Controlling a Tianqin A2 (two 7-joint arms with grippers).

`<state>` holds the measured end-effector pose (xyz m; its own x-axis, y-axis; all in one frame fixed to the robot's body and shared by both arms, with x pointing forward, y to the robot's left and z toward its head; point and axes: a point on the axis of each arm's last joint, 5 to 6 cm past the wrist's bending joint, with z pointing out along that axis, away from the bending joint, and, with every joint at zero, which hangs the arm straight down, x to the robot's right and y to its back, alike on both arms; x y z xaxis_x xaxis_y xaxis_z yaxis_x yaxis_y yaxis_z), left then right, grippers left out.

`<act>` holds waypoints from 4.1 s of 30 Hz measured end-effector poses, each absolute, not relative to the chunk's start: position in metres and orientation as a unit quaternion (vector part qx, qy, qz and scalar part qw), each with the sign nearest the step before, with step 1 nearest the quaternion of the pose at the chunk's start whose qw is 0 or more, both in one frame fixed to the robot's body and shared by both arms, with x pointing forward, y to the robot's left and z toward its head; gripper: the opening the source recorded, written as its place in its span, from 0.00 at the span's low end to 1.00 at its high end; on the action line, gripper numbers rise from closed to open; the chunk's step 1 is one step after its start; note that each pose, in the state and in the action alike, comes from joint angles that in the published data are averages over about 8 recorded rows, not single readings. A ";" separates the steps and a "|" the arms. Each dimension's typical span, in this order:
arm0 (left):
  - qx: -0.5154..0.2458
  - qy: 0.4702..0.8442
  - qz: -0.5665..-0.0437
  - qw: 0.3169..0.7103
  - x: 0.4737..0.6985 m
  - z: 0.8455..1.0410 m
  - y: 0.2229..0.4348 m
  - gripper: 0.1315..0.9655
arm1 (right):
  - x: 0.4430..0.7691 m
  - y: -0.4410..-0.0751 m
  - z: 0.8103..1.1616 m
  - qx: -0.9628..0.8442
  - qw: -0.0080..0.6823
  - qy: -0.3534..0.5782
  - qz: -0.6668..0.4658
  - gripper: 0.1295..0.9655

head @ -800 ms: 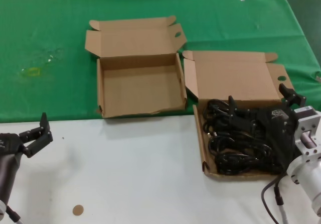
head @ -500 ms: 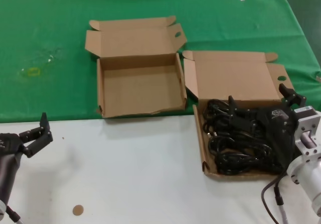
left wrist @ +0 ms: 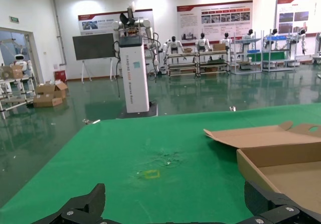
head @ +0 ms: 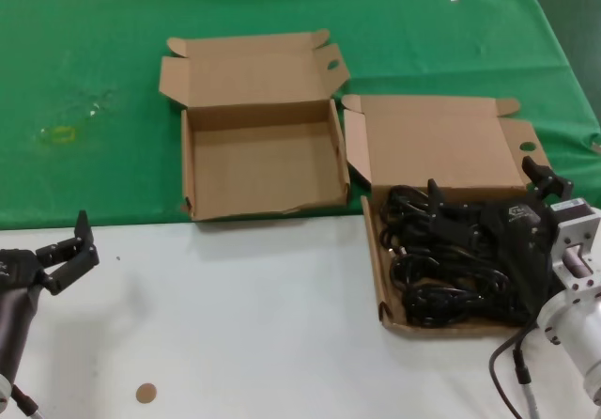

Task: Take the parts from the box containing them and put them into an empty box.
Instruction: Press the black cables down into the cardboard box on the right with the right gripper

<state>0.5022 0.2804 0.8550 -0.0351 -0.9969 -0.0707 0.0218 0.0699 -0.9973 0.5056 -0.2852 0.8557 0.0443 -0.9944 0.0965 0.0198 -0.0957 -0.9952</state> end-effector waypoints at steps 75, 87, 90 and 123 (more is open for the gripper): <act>-0.468 0.521 -0.496 0.513 0.502 0.855 0.280 0.06 | 0.466 -0.332 0.891 -0.702 0.445 0.320 -0.454 1.00; -0.468 0.521 -0.496 0.513 0.502 0.855 0.280 0.02 | 0.467 -0.356 0.892 -0.776 0.379 0.250 -0.437 1.00; -0.468 0.521 -0.496 0.513 0.502 0.855 0.280 0.02 | 0.469 -0.360 0.891 -0.787 0.367 0.239 -0.433 1.00; -0.468 0.521 -0.496 0.513 0.502 0.855 0.280 0.01 | 0.478 -0.371 0.879 -0.824 0.311 0.198 -0.430 0.77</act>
<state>0.5022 0.2804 0.8550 -0.0351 -0.9969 -0.0703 0.0217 0.0696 -0.9973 0.4781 -0.3711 0.8787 0.5513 -0.5936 0.5863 -0.0582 -0.7284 -0.6827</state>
